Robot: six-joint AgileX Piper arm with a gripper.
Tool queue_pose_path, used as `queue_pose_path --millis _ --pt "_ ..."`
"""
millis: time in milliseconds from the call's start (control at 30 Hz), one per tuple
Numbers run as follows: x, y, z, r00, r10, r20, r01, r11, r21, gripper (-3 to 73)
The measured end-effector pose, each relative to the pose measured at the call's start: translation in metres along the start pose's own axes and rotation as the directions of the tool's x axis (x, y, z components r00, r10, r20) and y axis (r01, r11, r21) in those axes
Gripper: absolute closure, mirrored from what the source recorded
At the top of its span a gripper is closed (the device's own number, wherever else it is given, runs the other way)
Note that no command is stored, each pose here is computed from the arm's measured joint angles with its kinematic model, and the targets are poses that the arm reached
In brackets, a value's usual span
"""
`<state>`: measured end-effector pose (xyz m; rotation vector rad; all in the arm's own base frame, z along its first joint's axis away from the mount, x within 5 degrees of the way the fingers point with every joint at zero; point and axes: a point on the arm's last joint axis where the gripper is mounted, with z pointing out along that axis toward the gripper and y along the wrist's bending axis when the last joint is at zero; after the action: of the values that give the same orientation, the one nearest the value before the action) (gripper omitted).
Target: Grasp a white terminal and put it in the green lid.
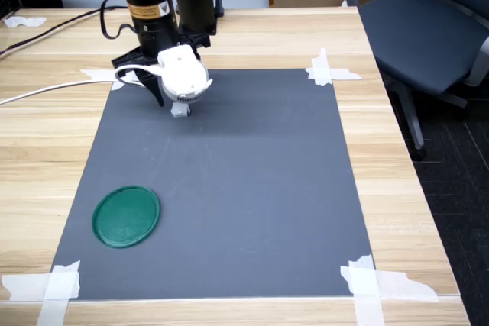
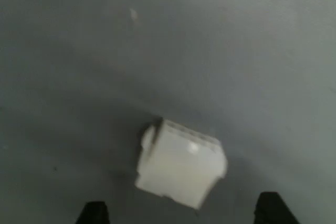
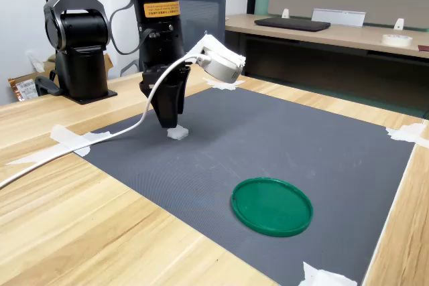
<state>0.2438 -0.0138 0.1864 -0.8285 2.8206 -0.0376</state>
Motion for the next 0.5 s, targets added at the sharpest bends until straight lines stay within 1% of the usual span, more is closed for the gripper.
queue_pose_path --millis 133,333,500 --pt "-0.001 -0.001 0.006 1.000 -0.006 -0.010 0.005 1.000 -0.009 15.3" --pt "-0.004 -0.003 0.011 1.000 -0.015 0.004 0.015 1.000 0.004 15.3" --pt "-0.004 -0.004 0.019 1.000 -0.017 -0.015 0.017 1.000 -0.011 15.3"
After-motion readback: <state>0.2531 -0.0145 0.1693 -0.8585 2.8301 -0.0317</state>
